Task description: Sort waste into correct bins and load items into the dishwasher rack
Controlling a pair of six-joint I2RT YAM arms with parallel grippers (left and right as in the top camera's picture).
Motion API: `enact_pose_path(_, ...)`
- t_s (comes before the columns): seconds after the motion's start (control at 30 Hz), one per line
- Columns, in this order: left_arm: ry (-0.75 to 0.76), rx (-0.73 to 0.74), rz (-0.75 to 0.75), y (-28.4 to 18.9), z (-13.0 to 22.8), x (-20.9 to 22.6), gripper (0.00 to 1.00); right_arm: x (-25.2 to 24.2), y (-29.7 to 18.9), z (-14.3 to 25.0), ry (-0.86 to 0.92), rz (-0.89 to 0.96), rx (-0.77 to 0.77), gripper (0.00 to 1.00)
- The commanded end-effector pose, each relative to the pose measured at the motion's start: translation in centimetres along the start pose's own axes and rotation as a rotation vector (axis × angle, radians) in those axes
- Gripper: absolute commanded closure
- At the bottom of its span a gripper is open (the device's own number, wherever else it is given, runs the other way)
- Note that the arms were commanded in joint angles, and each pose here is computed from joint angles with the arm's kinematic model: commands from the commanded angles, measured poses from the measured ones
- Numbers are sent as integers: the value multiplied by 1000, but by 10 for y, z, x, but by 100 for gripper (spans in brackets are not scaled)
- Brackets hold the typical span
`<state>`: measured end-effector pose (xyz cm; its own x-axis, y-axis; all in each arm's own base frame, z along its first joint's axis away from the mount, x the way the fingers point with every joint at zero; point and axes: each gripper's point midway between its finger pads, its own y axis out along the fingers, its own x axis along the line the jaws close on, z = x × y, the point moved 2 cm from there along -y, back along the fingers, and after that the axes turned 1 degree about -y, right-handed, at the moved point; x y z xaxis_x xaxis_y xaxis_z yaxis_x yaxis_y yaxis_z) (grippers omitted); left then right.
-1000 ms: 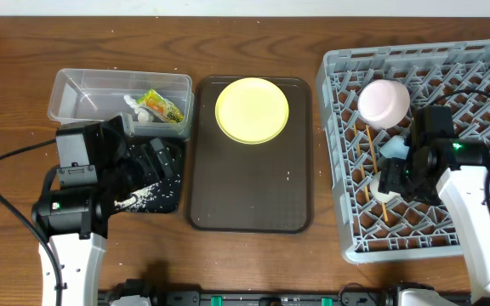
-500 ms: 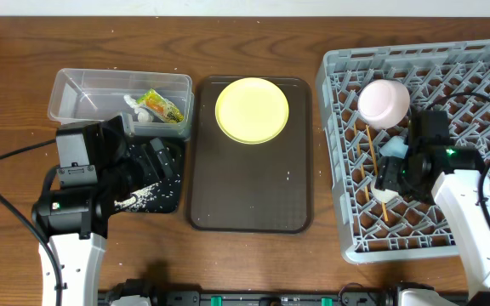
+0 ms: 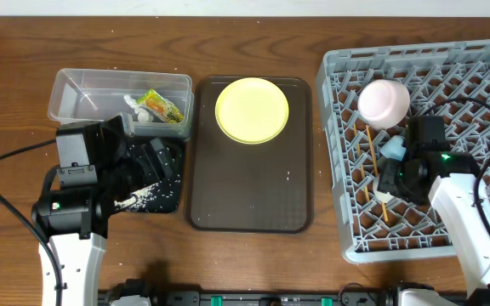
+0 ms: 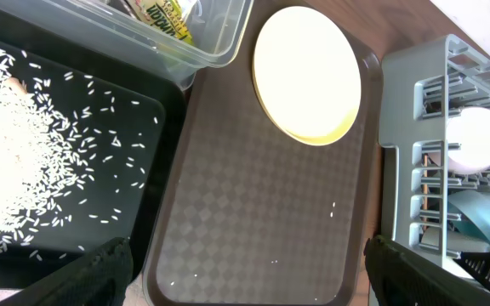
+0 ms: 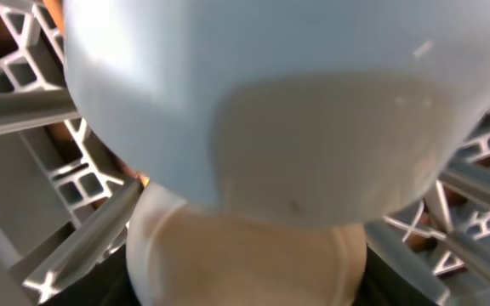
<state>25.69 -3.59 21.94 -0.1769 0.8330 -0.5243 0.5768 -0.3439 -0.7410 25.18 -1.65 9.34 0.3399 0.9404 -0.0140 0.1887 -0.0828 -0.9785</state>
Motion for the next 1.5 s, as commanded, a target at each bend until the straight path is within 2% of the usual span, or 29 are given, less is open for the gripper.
enact_pose_path(0.0,12,-8,-5,-1,-2,1,10,-5,-20,-14,26,9,-57,60)
enact_pose_path(0.57,11,-8,-5,-1,-2,1,10,-7,-86,-18,29,-19,-101,61)
enact_pose_path(0.83,12,-8,-5,-1,-2,1,10,22,-96,-9,16,-220,-60,65)
enact_pose_path(1.07,12,-8,-5,-1,-2,1,10,26,-97,-6,2,-242,-49,67)
enact_pose_path(1.33,12,-8,-5,-1,-2,1,10,9,-94,-6,-24,-135,-61,52)
enact_pose_path(1.47,12,-8,-5,-1,-2,1,10,1,-92,-5,-22,-80,-61,49)
